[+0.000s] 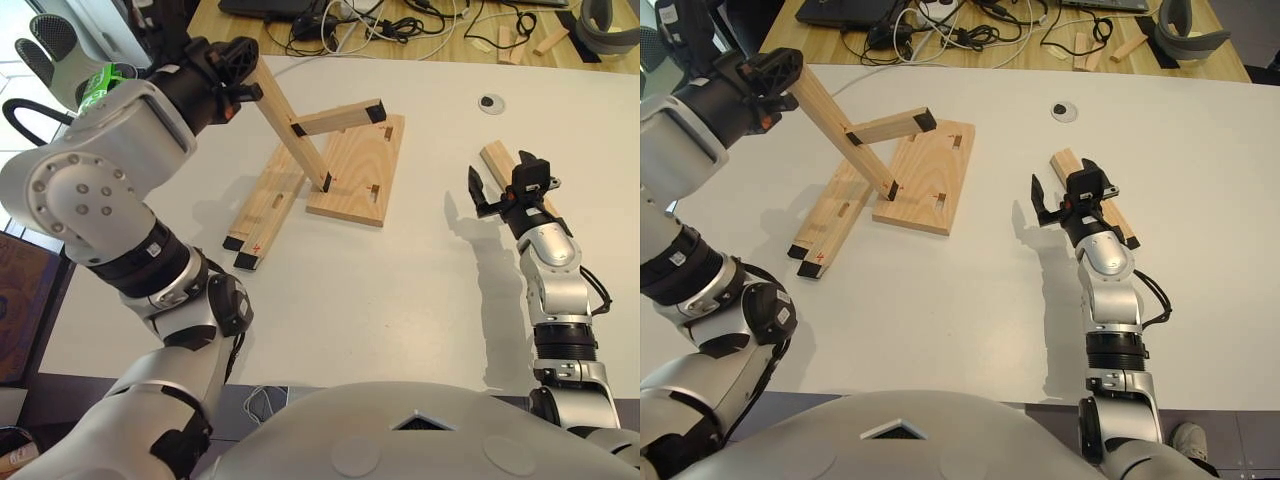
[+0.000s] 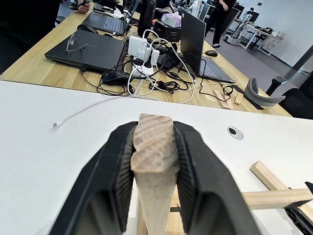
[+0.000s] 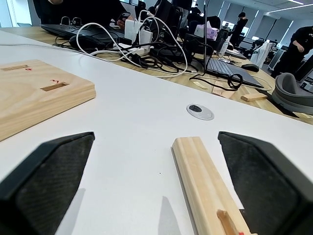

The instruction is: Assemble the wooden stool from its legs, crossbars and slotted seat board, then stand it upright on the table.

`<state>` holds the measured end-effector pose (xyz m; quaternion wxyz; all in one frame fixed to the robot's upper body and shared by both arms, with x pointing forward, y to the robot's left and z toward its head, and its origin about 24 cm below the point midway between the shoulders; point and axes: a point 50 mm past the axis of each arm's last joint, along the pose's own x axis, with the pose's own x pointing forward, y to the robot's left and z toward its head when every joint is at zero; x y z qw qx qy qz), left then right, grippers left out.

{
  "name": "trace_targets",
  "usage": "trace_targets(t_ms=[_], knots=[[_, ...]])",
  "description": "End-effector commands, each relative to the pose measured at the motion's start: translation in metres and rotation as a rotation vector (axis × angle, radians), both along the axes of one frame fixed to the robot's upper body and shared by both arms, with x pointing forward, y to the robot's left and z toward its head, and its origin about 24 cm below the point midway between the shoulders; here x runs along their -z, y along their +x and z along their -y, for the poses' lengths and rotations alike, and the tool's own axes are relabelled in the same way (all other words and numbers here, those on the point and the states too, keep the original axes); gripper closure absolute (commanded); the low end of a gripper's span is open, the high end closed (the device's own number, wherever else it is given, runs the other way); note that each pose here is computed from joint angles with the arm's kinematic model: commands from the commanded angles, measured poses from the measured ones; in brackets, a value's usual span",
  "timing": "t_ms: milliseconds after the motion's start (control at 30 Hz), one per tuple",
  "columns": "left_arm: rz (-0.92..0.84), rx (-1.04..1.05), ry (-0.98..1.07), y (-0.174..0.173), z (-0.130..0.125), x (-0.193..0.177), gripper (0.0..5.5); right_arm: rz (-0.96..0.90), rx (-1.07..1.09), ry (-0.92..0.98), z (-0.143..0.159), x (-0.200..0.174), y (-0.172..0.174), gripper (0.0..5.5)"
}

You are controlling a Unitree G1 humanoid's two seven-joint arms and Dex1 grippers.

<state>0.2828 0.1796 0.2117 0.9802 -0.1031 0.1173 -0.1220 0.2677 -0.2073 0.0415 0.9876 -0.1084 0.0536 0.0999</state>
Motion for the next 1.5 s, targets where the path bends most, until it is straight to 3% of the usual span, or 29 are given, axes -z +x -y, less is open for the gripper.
trace_targets(t_ms=[33,300,533,700,833,1200,1500], knots=[[-0.014,0.051,0.114,-0.009,0.002,0.023,4.47,-0.008,-0.015,-0.039,0.006,0.001,-0.003,0.82],[-0.069,0.144,0.298,-0.025,0.008,0.06,4.47,-0.023,-0.027,-0.078,0.017,0.0,-0.003,0.82],[-0.042,0.31,0.382,-0.006,0.014,0.036,4.47,-0.031,-0.033,-0.069,0.009,0.005,-0.005,0.82],[-0.084,0.361,0.373,-0.003,0.016,0.043,4.47,-0.036,-0.033,-0.059,0.006,0.008,-0.006,0.82],[0.083,0.306,0.159,0.003,0.026,0.018,4.47,-0.041,-0.026,-0.052,0.005,0.01,-0.008,0.82],[0.395,0.215,-0.003,0.009,0.03,-0.034,4.47,-0.062,-0.03,-0.04,0.0,0.018,-0.011,0.82],[0.345,0.273,0.062,0.004,0.038,-0.029,3.01,-0.085,-0.033,-0.029,-0.004,0.026,-0.015,0.82]])
